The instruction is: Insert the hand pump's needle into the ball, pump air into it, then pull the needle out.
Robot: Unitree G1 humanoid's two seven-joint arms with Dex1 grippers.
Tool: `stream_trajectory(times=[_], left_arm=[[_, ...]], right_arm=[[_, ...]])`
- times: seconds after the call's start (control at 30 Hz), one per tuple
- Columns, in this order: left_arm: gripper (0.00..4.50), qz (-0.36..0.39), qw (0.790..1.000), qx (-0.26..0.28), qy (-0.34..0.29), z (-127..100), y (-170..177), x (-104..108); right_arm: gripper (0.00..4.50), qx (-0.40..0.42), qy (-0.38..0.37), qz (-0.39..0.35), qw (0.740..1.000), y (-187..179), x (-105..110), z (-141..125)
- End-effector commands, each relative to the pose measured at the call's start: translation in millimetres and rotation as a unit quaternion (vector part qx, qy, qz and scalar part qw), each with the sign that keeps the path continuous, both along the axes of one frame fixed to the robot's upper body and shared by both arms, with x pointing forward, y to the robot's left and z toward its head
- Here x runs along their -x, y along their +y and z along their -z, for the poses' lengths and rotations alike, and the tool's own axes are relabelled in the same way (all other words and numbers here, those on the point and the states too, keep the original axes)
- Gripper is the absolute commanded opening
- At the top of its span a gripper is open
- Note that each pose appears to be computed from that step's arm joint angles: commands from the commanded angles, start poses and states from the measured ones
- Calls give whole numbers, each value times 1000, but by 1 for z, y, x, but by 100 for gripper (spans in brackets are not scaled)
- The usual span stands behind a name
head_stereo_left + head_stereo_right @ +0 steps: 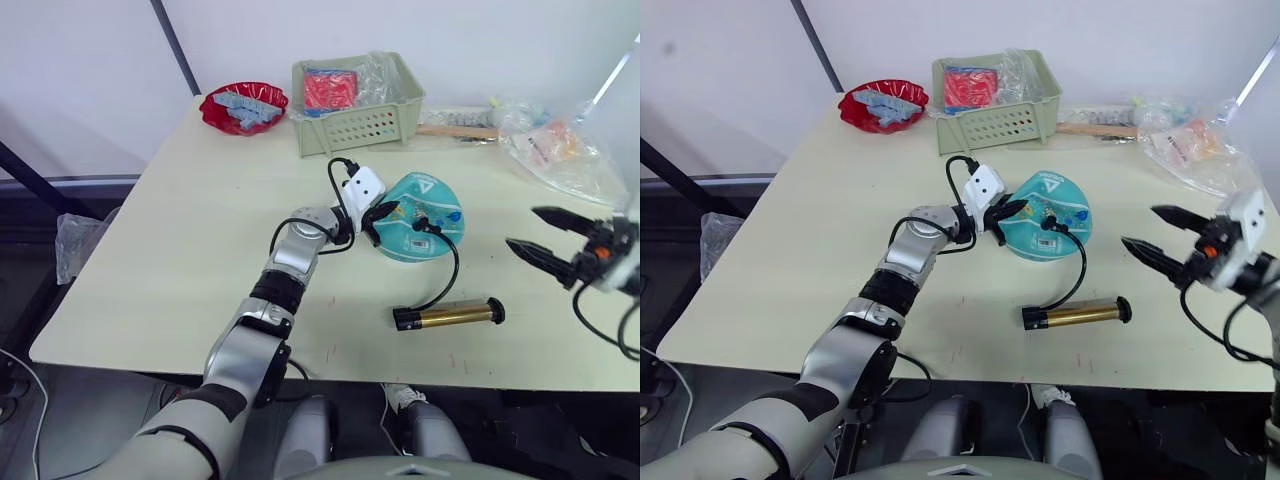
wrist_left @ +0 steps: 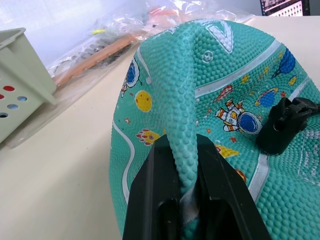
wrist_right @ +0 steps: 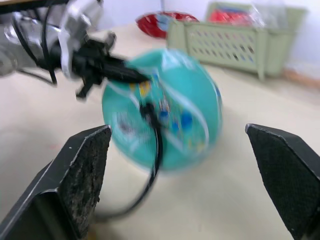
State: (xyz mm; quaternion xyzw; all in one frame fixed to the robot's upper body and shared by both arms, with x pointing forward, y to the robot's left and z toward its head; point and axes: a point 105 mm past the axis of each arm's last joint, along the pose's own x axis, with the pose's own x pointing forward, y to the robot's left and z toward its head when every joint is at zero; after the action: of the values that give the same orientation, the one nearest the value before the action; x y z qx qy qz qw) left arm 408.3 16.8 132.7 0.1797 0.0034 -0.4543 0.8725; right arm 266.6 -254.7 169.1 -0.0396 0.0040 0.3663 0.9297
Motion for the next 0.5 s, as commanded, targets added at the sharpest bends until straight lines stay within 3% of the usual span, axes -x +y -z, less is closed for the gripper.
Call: stream_trajectory(times=[0.03, 0.3, 0.37, 0.43, 0.5], left_arm=[[0, -8, 997, -40, 70, 42, 7, 7], [0, 5, 997, -24, 74, 32, 3, 9], [101, 11, 997, -19, 74, 29, 1, 9], [150, 16, 998, -12, 66, 23, 0, 9], [251, 18, 998, -4, 60, 15, -1, 9]], right_arm=[[447, 4, -44, 5, 999, -9, 19, -15], [447, 26, -28, 22, 999, -28, 61, 12], [450, 26, -35, 26, 999, -33, 68, 16], [450, 25, -38, 26, 999, -35, 73, 19], [450, 27, -38, 22, 999, -36, 77, 22]])
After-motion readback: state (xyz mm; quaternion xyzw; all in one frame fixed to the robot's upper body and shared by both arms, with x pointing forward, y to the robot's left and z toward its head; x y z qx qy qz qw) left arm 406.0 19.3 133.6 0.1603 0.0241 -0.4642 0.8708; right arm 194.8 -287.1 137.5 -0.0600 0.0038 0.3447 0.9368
